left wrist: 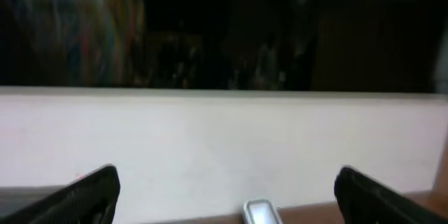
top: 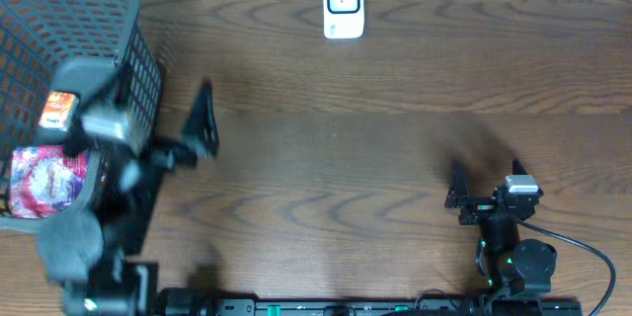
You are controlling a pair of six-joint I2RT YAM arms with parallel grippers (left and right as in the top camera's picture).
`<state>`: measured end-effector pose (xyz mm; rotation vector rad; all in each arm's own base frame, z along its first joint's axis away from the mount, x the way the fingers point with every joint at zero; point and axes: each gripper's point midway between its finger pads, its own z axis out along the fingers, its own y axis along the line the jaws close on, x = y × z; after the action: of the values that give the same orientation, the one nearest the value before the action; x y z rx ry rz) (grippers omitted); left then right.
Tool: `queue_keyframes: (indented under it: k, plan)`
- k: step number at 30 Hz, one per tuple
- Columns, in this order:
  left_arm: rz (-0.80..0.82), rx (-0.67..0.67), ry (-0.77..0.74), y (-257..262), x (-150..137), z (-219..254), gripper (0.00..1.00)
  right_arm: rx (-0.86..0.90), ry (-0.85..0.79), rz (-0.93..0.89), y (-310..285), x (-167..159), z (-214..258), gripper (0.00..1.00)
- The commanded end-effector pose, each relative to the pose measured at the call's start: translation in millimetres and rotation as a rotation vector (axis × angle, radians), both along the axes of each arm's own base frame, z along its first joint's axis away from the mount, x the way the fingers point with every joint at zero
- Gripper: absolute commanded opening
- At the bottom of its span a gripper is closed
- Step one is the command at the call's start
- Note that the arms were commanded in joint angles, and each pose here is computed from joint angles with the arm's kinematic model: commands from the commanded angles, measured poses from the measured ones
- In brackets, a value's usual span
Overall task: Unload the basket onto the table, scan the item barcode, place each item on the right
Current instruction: 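Raise the left gripper and swing it toward the grey basket, then reach into the basket and grasp the purple-red floral bag with left gripper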
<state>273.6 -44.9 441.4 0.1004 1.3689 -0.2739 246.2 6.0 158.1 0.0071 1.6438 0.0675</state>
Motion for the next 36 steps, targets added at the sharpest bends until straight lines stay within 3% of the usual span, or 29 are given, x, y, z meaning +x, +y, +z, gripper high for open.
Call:
queue_keyframes:
  k: [1, 6, 8, 10, 12, 15, 18, 20, 26, 36]
  plan:
    - [0.197, 0.047, 0.067, 32, 29, 33, 0.98, 0.013, 0.001, -0.016, -3, 0, -1, 0.99]
    - [0.386, 0.124, 0.343, 79, 63, 26, 0.98, 0.013, 0.001, -0.016, -3, 0, -1, 0.99]
    - [0.392, 0.144, 0.488, 84, 65, -1, 0.97, 0.013, 0.001, -0.016, -3, 0, -1, 0.99]
    - [0.408, 0.261, 0.606, 94, 67, -30, 0.98, 0.013, 0.001, -0.016, -3, 0, -1, 0.99]
    - [0.547, 0.274, 0.673, 126, 67, -43, 0.98, 0.013, 0.001, -0.016, -3, 0, -1, 0.99]
    - [0.813, 0.196, 0.723, 185, 54, -45, 0.98, 0.013, 0.001, -0.016, -3, 0, -1, 0.99]
    - [0.959, -0.021, 0.709, 225, 43, -48, 0.98, 0.013, 0.001, -0.016, -3, 0, -1, 0.99]
    - [0.903, -0.143, 0.745, 229, 48, -64, 0.98, 0.013, 0.001, -0.016, -3, 0, -1, 0.99]
    - [0.883, -0.178, 0.820, 246, 60, -92, 0.98, 0.013, 0.001, -0.016, -3, 0, -1, 0.99]
    - [1.300, -0.615, 1.028, 312, 10, -184, 0.98, 0.013, 0.001, -0.016, -3, 0, -1, 0.99]
